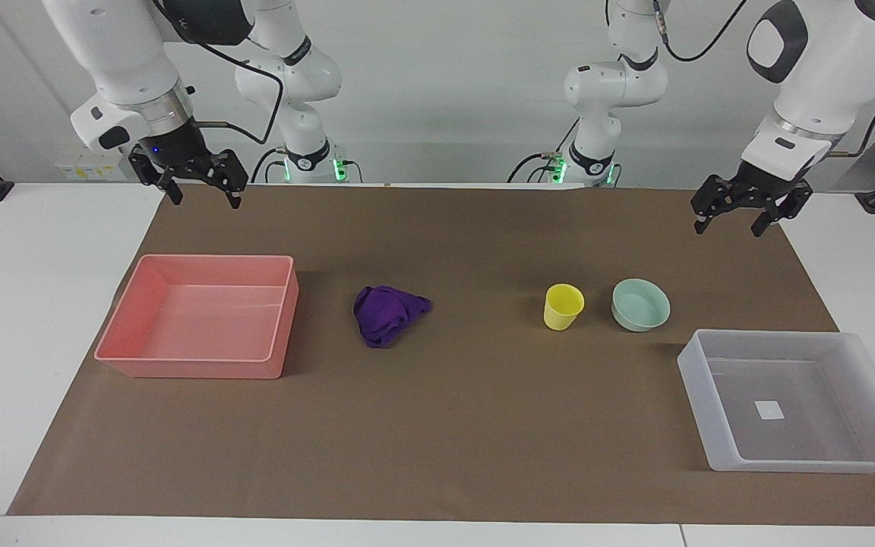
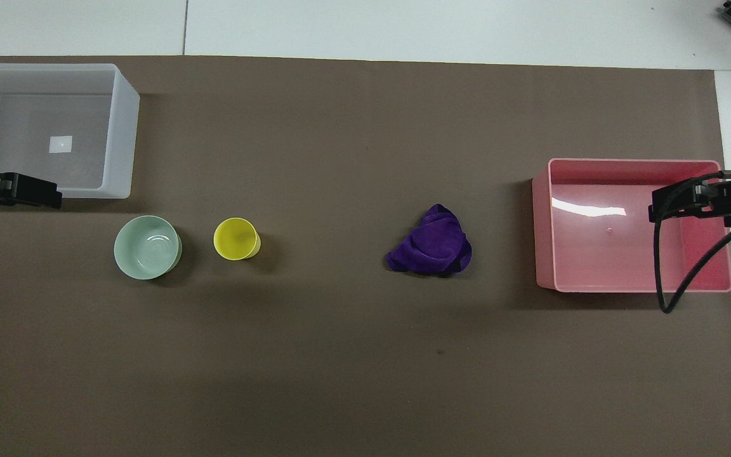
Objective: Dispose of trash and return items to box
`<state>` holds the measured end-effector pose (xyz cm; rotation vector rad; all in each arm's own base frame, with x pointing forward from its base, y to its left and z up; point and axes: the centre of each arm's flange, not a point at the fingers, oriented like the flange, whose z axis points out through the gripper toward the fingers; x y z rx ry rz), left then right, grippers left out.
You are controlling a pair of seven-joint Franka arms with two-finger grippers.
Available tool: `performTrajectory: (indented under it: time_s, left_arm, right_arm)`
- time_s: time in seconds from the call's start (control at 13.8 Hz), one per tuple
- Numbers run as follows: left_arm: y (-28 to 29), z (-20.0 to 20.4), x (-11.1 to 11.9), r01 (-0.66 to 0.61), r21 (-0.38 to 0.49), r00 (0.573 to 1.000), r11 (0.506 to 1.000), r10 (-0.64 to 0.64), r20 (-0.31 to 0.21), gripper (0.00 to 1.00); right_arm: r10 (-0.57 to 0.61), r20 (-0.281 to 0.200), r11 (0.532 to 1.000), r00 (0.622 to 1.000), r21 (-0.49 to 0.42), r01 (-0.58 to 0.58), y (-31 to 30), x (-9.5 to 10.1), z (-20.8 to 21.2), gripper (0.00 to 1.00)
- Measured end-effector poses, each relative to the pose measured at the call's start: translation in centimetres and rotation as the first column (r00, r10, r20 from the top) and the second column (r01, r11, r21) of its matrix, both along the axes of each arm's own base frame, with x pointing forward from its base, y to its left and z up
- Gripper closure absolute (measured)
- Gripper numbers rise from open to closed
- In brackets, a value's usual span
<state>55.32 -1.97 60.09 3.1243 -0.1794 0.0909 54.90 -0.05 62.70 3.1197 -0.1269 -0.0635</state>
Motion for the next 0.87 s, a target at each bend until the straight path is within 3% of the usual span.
performTrajectory:
  time_s: [0.51, 0.87]
  left_arm:
    - [0.0, -0.2, -0.1, -0.002, 0.000, 1.000, 1.000, 0.002, -0.004, 0.00]
    - [0.0, -2.3, 0.1, -0.014, -0.001, 0.999, 1.000, 0.014, 0.047, 0.00]
  right_arm:
    - [0.000, 0.000, 1.000, 1.000, 0.000, 0.000, 0.0, 0.0, 0.0, 0.00]
    - [0.000, 0.000, 1.000, 1.000, 0.000, 0.000, 0.0, 0.0, 0.0, 0.00]
